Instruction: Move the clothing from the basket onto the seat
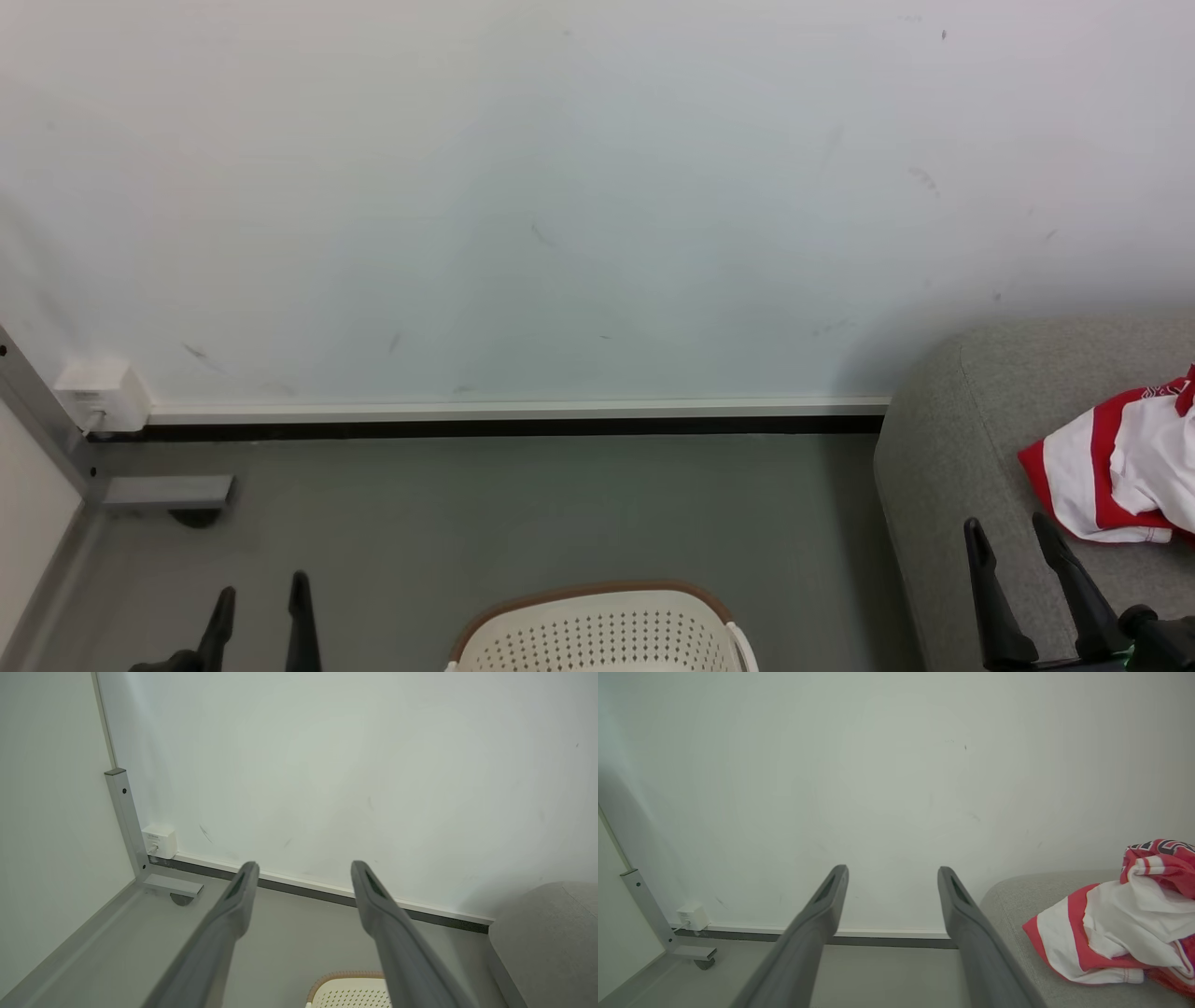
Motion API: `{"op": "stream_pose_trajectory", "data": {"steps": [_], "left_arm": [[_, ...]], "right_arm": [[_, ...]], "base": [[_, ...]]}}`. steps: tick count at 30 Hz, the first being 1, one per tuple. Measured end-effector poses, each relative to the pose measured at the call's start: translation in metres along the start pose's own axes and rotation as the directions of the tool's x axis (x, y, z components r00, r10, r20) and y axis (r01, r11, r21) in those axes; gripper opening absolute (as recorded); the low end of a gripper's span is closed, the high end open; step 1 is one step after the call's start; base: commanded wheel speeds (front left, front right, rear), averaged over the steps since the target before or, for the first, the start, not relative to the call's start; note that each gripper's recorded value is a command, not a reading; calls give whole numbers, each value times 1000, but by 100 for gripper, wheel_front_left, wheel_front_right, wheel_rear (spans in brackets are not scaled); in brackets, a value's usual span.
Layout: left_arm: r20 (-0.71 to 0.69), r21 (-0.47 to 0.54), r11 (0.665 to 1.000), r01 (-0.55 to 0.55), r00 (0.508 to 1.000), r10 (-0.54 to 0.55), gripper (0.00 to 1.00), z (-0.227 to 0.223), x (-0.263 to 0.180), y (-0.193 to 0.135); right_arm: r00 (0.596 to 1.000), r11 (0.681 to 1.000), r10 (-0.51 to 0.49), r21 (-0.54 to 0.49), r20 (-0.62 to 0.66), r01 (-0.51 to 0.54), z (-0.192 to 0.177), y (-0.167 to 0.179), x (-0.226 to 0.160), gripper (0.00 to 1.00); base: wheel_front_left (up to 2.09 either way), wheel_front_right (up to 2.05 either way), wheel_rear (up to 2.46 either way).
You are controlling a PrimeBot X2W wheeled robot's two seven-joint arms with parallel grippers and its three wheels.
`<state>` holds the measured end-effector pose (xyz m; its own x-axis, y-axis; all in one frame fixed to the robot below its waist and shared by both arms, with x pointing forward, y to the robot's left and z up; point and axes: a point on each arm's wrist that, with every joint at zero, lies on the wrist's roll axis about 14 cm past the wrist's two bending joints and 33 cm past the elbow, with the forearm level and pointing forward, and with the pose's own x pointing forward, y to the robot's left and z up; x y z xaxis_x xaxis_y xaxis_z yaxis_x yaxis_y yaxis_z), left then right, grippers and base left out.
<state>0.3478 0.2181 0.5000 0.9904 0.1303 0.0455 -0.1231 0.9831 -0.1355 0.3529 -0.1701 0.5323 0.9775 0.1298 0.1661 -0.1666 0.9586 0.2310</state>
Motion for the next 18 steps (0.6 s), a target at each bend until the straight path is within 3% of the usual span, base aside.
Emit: {"op": "stream_pose_trajectory", "data": {"steps": [18], "left_arm": [[-1, -4, 1000, -2, 1000, 2, 100, -4, -1, 1]], "right_arm": [[1000, 1000, 0, -6, -2, 0, -1, 1, -1, 100]], "base": [[0, 0, 0]]}}
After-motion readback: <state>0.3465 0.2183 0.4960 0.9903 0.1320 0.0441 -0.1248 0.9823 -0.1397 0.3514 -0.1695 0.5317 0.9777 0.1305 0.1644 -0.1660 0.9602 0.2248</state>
